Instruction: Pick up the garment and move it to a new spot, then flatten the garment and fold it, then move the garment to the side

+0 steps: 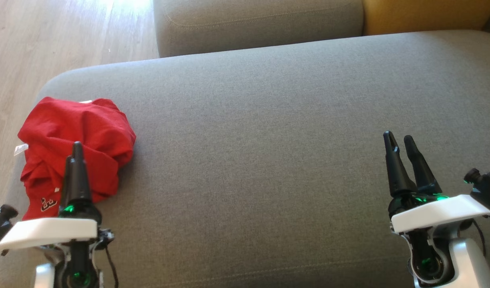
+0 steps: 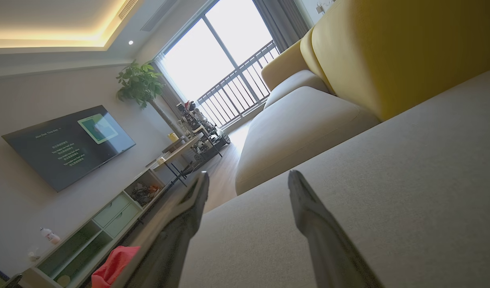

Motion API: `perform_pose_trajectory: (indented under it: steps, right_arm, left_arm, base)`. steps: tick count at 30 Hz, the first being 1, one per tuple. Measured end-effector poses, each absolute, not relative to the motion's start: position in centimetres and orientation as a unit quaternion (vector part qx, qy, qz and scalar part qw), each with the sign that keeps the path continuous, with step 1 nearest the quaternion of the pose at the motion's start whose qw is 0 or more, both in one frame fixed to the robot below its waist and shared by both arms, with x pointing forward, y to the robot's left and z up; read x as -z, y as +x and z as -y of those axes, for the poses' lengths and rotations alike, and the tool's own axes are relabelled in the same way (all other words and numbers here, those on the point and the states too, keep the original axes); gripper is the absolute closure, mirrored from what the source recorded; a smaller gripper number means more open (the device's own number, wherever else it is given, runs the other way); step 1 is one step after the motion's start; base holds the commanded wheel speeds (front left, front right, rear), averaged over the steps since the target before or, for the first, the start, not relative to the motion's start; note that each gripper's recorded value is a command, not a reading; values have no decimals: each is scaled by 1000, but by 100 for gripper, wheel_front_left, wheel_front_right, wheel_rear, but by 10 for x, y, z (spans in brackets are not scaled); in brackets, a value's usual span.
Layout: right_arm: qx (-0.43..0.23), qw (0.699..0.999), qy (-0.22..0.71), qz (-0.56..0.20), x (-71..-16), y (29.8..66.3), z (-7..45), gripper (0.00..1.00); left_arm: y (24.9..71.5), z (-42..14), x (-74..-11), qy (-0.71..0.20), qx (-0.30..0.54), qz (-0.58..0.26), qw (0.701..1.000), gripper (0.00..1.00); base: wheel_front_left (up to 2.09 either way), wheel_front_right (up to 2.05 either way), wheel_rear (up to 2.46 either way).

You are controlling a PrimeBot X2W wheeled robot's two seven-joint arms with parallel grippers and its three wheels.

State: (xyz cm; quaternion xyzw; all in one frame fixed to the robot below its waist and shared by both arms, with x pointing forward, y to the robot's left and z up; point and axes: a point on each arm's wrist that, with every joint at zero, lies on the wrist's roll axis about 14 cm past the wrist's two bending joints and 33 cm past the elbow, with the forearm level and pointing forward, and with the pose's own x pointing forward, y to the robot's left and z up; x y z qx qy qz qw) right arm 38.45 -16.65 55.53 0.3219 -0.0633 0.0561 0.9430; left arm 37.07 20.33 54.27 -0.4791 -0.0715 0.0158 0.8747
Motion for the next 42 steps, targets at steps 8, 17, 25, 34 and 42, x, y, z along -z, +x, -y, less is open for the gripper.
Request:
perform_pose_trajectory:
  steps: [8,17,25,34,42]
  right_arm:
    - [-59,957,275,72,-558,383,164,0]
    - [-57,975,197,91,-565,382,166,0]
    - [-53,986,127,98,-566,381,168,0]
    - [-48,991,71,101,-564,380,170,0]
    - [-46,991,51,111,-566,379,172,0]
  left_arm:
    - [372,-172,-550,-394,27,65,917,0]
    - [372,-157,-551,-319,37,63,945,0]
    - [365,-143,-536,-233,40,42,971,0]
    - [364,-138,-532,-153,39,42,987,0]
    - [360,-124,-519,-95,56,29,994,0]
  base:
    - [0,0,0]
    - [0,0,0]
    - [0,0,0]
    - [0,0,0]
    - [0,0,0]
